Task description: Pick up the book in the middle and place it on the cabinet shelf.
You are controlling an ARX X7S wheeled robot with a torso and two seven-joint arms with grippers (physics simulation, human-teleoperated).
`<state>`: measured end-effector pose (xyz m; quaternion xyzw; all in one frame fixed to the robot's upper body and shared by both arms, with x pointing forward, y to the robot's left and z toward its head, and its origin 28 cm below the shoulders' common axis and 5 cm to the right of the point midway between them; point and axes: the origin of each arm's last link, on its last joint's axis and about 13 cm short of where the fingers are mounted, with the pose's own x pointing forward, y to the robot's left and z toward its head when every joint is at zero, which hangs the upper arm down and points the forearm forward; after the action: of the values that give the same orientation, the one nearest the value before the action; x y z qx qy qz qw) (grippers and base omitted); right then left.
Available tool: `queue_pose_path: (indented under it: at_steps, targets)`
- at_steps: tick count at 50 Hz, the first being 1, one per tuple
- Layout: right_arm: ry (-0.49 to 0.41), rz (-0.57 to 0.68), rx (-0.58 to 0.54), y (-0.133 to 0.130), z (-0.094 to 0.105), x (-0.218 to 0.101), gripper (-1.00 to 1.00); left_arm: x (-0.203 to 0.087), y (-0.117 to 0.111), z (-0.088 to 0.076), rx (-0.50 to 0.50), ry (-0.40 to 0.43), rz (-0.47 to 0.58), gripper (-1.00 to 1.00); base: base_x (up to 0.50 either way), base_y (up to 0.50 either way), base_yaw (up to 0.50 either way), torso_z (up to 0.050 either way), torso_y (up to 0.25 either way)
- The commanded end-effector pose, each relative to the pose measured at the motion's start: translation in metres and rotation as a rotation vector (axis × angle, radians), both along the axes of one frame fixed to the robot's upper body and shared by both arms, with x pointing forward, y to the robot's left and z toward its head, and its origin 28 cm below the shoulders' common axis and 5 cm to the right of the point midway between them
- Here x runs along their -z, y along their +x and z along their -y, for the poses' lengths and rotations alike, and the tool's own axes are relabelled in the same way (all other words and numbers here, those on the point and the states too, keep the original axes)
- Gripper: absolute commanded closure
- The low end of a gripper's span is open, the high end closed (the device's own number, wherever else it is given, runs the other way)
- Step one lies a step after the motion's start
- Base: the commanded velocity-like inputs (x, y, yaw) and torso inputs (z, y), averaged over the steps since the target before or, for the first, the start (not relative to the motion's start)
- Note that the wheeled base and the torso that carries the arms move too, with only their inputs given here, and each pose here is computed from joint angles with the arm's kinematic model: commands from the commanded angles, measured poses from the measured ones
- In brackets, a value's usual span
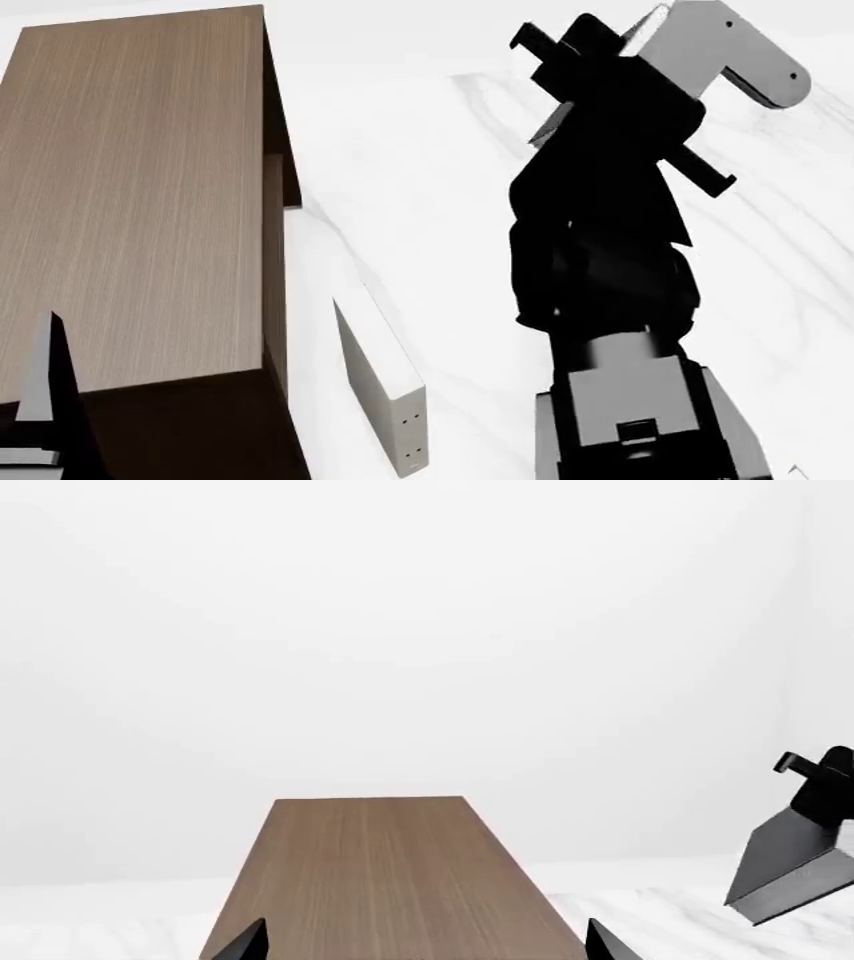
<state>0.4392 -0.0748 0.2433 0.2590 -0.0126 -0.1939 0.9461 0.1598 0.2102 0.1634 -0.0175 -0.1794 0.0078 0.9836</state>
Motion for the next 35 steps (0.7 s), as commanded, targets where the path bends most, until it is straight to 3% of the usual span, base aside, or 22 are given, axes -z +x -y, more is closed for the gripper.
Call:
queue_pose_path:
  at_steps: [1,4,5,14,23,26,28,35]
  targets:
    - [-0.009,0.380,-0.136,-0.010,-0.020,-0.046,1.00,-0.001,0.000,0.000,0.000,0.000,0.001,-1.00,0.00,0.00,0.00,0.000,0.000]
    - [-0.019,0.448,-0.196,-0.015,-0.026,-0.052,1.00,-0.001,0.000,0.000,-0.001,0.001,0.003,-1.00,0.00,0.00,0.00,0.000,0.005]
    - [0.015,0.502,-0.243,-0.020,-0.031,-0.058,1.00,-0.001,0.000,0.000,-0.002,0.000,0.003,-1.00,0.00,0.00,0.00,0.000,0.000]
    - [0.146,0.568,-0.400,-0.037,-0.046,-0.074,1.00,-0.002,-0.001,0.000,-0.001,0.001,0.003,-1.00,0.00,0.00,0.00,0.000,0.001]
    - [0.302,0.489,-0.603,-0.052,-0.058,-0.088,1.00,-0.001,0.000,0.000,0.001,0.001,0.001,-1.00,0.00,0.00,0.00,0.000,0.001]
    - [0.242,0.408,-0.702,-0.056,-0.065,-0.086,1.00,0.000,0.000,0.001,0.003,0.002,0.001,-1.00,0.00,0.00,0.00,0.000,0.000]
    - [0.285,0.363,-0.757,-0.059,-0.068,-0.086,1.00,-0.001,0.000,0.001,0.004,0.002,0.001,-1.00,0.00,0.00,0.00,0.000,0.005]
    - [0.310,0.299,-0.844,-0.067,-0.079,-0.086,1.00,-0.002,-0.001,0.000,0.000,0.000,0.004,-1.00,0.00,0.00,0.00,0.000,0.001]
